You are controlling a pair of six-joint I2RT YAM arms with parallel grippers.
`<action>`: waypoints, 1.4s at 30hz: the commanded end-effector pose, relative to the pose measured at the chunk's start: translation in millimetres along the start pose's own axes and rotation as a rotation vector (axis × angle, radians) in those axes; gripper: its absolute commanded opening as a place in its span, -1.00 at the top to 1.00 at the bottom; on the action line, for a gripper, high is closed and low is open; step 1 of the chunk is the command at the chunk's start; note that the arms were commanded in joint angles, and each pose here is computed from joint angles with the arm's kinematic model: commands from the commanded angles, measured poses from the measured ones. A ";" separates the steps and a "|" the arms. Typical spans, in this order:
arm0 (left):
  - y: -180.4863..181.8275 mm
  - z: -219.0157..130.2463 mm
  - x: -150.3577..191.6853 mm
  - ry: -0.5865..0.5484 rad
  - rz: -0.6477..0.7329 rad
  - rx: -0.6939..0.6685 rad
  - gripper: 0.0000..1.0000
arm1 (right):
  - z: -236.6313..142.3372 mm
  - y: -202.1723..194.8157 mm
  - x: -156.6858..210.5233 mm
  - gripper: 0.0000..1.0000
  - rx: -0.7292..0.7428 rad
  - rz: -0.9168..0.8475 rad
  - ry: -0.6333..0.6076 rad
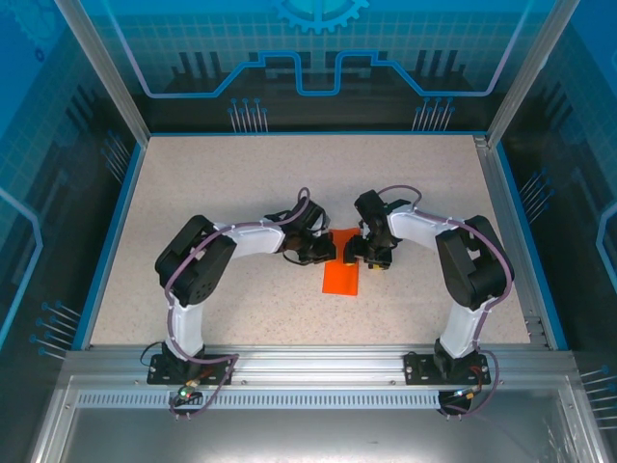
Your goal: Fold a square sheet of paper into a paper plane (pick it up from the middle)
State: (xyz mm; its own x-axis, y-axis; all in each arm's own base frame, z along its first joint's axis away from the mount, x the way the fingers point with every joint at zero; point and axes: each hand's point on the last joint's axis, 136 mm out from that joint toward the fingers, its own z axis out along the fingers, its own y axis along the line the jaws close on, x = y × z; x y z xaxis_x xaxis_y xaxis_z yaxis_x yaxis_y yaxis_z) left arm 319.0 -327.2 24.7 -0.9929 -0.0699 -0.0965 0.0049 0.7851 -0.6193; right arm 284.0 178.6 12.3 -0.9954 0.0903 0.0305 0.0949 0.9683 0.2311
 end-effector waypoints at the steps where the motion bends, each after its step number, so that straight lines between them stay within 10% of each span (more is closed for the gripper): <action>1: 12.3 6.8 5.7 0.026 -0.007 -0.062 1.00 | 36.7 -22.6 12.4 -0.36 0.091 0.005 0.051; 19: 28.7 14.9 16.2 0.049 -0.009 -0.107 1.00 | -42.1 24.2 -23.2 -0.39 -0.219 -0.018 -0.209; 30: 30.1 18.1 18.8 0.061 -0.010 -0.107 1.00 | -45.0 60.1 -3.0 0.90 -0.578 -0.048 -0.201; 42: 34.6 18.4 22.8 0.070 -0.011 -0.118 1.00 | -9.7 36.8 2.6 0.98 -0.538 -0.015 -0.157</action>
State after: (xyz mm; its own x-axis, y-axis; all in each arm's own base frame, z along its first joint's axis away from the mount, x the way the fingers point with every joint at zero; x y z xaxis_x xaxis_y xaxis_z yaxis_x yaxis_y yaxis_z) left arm 317.0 -323.8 15.5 -0.9938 -0.0682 -0.0873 -0.0028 0.8036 -0.5952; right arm 286.0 218.9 38.4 -0.9813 0.1498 -0.1205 0.0248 0.7200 0.6935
